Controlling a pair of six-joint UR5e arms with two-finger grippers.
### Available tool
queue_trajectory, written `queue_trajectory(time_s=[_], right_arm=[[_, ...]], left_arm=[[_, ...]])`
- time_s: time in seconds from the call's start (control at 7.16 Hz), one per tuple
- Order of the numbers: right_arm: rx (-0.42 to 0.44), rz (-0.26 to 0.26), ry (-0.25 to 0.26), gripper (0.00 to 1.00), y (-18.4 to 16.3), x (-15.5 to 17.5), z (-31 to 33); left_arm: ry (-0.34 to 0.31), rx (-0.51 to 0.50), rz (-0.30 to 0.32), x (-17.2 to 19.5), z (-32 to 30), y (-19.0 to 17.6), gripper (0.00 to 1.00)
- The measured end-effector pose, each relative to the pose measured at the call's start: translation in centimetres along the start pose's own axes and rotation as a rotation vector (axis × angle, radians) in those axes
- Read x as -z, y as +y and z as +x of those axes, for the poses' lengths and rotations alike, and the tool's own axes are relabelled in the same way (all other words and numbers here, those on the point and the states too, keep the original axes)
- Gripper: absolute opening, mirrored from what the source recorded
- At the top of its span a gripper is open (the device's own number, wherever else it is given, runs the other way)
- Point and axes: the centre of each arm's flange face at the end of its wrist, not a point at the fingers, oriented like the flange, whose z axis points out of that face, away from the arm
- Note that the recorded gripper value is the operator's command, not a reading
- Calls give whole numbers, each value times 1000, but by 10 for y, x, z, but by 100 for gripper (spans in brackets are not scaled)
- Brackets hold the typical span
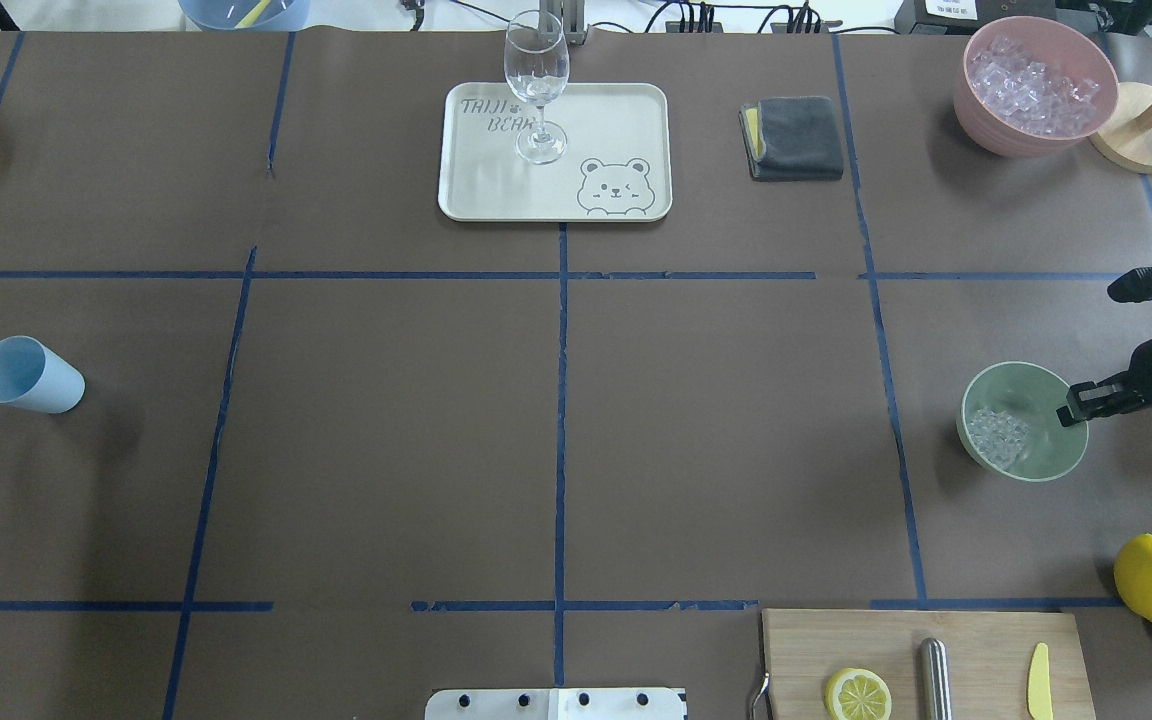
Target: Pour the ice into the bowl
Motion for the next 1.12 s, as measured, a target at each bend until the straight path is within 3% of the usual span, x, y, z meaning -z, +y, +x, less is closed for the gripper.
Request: queue_trajectory(time_s=[0.14,0.28,0.7,1.12], right_arm=[[0,-5,-3,39,-1,-2,1],[1,-7,-7,99,-3,-3,-1],[0,-4,-33,100,-10,3,-3],[-97,46,-123,100,-26,62,36]], left_arm=[[0,-1,2,2,1,0,100],[1,-2,4,4,2,0,100],[2,-3,10,7,5,-1,100],[-8,22,-21,2,7,-14,100]])
